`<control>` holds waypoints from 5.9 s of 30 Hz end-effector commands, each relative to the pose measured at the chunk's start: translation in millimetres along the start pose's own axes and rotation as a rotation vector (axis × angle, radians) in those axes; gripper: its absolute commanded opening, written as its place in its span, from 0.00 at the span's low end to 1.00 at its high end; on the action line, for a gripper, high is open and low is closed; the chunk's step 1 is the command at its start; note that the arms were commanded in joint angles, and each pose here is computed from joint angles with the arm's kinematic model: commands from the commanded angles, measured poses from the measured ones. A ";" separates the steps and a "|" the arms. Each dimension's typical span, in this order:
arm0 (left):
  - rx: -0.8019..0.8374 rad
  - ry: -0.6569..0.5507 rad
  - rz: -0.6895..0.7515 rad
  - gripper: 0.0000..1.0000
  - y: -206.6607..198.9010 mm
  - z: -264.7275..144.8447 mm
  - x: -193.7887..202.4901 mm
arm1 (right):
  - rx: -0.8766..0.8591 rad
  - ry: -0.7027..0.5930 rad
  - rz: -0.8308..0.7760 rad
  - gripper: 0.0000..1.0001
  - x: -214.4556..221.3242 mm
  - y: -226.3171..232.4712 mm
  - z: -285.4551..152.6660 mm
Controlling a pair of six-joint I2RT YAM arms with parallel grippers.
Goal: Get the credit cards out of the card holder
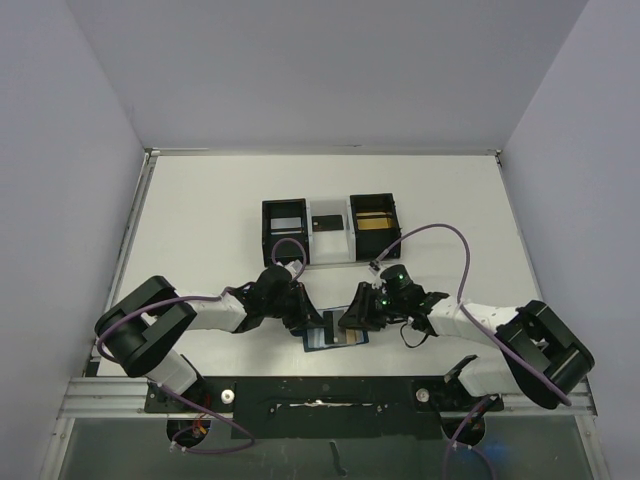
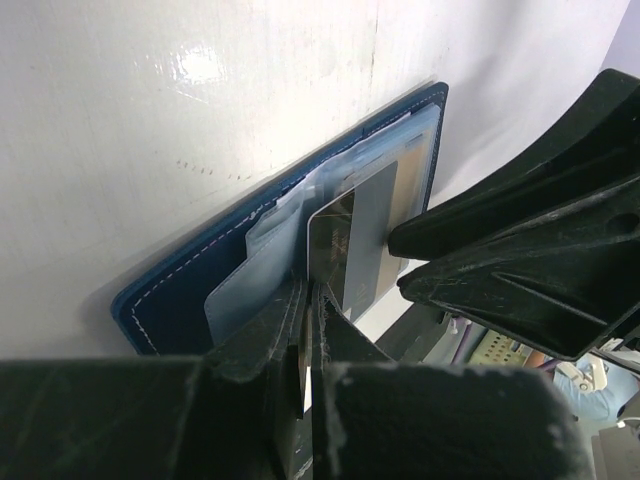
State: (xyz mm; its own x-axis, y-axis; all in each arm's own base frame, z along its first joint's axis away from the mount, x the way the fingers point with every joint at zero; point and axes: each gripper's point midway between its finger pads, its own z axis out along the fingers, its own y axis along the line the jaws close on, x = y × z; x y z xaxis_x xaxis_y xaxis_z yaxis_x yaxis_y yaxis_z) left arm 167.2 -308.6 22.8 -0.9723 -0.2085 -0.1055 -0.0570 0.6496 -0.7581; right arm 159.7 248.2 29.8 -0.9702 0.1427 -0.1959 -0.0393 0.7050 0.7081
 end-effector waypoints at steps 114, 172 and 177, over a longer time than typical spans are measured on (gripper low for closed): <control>0.819 -0.100 0.586 0.00 -236.4 -134.5 -2.4 | -0.810 -0.304 -0.436 0.22 -41.7 147.6 -161.5; -0.490 -0.738 0.506 0.72 -14.1 -204.0 -186.9 | 0.295 -0.481 -1.432 0.00 -211.0 125.6 -86.2; -0.527 -0.731 0.490 0.72 8.5 -196.6 -180.8 | 0.325 -0.430 -1.494 0.00 -231.7 124.0 -58.1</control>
State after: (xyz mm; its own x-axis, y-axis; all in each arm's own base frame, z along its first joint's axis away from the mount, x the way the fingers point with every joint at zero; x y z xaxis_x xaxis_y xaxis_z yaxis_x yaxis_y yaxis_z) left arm 291.6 -131.9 165.0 -0.5922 -0.1225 -0.7964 0.0690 0.9770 -0.2016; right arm 343.4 252.0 189.1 -0.0713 -0.5969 -0.7992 -0.7609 0.5506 -0.3434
